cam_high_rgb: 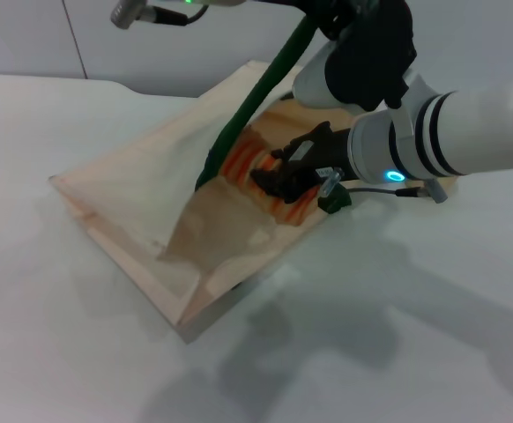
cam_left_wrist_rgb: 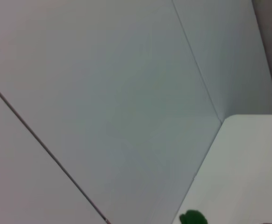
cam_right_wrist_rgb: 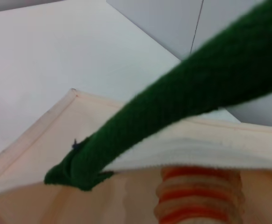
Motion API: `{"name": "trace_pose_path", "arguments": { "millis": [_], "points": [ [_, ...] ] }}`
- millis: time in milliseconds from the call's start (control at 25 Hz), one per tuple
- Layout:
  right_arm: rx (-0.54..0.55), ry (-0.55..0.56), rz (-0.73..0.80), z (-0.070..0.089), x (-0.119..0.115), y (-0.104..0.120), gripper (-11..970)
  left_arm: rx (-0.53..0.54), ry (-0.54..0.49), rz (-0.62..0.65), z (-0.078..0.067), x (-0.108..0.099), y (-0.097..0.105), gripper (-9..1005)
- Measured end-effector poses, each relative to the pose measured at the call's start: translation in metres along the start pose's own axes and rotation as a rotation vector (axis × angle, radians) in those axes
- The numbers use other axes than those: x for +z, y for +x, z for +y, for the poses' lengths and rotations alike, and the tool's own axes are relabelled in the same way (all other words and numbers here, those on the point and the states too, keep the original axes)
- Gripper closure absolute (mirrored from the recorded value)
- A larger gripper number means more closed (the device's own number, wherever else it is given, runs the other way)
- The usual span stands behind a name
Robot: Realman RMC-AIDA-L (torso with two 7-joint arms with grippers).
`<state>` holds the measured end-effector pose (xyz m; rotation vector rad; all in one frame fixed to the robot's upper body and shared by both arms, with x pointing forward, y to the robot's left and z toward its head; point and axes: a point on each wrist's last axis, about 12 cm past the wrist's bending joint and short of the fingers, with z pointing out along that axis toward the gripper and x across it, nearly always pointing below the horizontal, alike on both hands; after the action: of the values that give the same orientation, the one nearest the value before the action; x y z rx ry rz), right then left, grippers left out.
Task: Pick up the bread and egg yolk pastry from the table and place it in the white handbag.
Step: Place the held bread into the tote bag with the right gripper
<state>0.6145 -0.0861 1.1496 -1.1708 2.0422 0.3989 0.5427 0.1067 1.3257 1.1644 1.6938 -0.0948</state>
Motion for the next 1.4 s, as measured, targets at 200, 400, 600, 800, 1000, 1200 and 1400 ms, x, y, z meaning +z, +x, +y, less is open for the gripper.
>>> {"name": "trace_pose_path", "arguments": {
  "millis": [200,400,600,800,1000,1200,1400],
  "points": [
    [0.004,0.003,-0.019,0.001,0.002,-0.001,628,0.006,0.0,-0.024,-0.001,0.001,-0.003,873],
    [-0.003,0.002,-0.012,0.002,0.004,0.0,325,0.004,0.002,-0.024,-0.002,0.001,-0.003,873],
    [0.002,0.002,-0.01,0.001,0.004,0.0,136,-0.003,0.001,-0.02,-0.001,0.001,-0.001,873],
    [0.021,0.02,0.004,-0.006,0.003,0.007,133,-0.018,-0.01,-0.006,0.001,0.0,0.005,873],
    [0.069,0.069,0.038,-0.023,-0.005,0.022,130,-0.037,-0.054,0.015,0.009,-0.002,0.012,874],
    [0.138,0.155,0.098,-0.046,-0.018,0.045,130,-0.047,-0.093,0.037,0.014,-0.003,0.017,874],
    [0.183,0.195,0.131,-0.058,-0.027,0.059,132,-0.07,-0.117,0.043,0.02,-0.006,0.021,874]
  ]
}}
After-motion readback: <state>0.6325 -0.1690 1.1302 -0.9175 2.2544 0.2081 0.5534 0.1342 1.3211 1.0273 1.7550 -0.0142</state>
